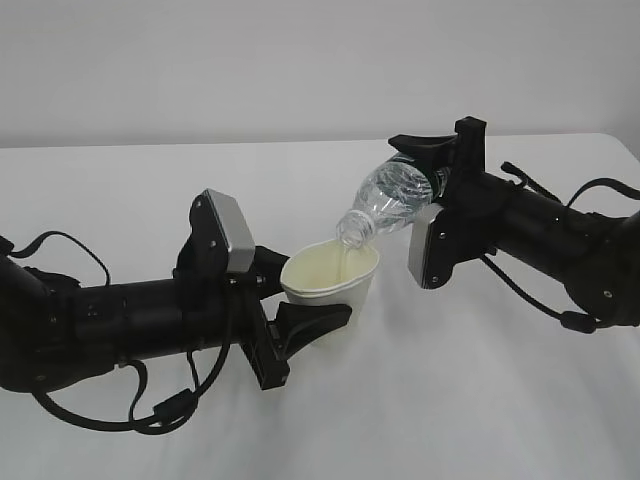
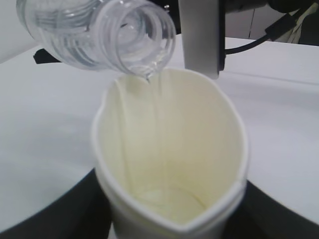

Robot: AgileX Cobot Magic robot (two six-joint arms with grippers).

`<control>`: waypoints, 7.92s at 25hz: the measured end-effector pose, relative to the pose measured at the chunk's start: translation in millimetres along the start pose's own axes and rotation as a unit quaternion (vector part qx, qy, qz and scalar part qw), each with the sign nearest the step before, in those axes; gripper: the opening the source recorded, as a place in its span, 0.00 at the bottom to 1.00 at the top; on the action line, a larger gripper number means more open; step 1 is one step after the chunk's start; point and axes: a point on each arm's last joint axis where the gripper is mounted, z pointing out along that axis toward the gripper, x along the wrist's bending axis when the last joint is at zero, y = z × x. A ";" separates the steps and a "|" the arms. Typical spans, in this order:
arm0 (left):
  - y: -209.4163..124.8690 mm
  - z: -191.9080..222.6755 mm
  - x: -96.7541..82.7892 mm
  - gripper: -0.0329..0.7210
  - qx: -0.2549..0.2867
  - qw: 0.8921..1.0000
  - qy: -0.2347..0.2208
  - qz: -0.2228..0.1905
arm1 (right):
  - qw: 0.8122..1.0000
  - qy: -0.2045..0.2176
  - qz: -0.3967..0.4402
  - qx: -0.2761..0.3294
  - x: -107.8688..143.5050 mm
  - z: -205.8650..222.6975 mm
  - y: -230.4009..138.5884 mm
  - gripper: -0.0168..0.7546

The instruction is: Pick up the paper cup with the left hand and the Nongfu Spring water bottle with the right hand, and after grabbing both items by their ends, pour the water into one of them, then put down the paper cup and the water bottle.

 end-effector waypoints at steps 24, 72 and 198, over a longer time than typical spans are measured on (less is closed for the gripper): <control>-0.1 0.0 -0.3 0.59 0.000 1.000 -0.002 0.001 | 1.000 0.000 -0.011 0.001 -0.2 0.0 -0.2 0.64; -0.8 0.0 -0.3 0.59 0.004 1.000 -0.002 0.001 | 0.999 -0.020 -0.030 0.003 -14.7 -1.3 0.3 0.62; -0.9 0.0 -0.1 0.59 0.005 1.000 -0.001 0.001 | 0.999 -0.032 -0.042 0.010 -24.1 -2.0 0.6 0.61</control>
